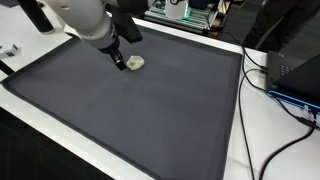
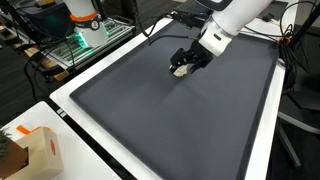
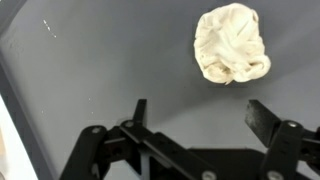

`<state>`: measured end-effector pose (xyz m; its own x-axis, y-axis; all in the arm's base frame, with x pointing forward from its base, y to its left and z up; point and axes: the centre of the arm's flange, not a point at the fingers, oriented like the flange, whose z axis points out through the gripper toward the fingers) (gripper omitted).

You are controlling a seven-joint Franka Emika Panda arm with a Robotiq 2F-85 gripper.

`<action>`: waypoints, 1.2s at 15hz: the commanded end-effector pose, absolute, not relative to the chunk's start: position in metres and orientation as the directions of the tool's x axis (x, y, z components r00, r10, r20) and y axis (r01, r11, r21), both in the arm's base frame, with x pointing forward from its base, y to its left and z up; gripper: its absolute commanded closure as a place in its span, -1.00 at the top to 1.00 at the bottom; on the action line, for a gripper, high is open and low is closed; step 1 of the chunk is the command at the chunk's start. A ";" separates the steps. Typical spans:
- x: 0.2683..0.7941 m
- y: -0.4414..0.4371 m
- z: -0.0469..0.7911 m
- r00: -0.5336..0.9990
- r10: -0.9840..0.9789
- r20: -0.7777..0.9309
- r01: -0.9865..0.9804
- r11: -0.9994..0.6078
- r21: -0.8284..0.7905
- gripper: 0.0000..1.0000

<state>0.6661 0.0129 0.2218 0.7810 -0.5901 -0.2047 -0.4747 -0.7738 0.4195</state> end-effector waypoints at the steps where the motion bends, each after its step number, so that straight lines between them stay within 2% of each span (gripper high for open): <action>1: 0.661 0.030 0.222 0.862 -0.477 -0.171 -0.359 -0.814 0.456 1.00; 8: 0.655 0.063 0.224 0.964 -0.237 -0.121 -0.158 -0.876 0.457 1.00; 18: 0.619 0.090 0.237 0.994 0.023 -0.103 0.064 -0.907 0.416 1.00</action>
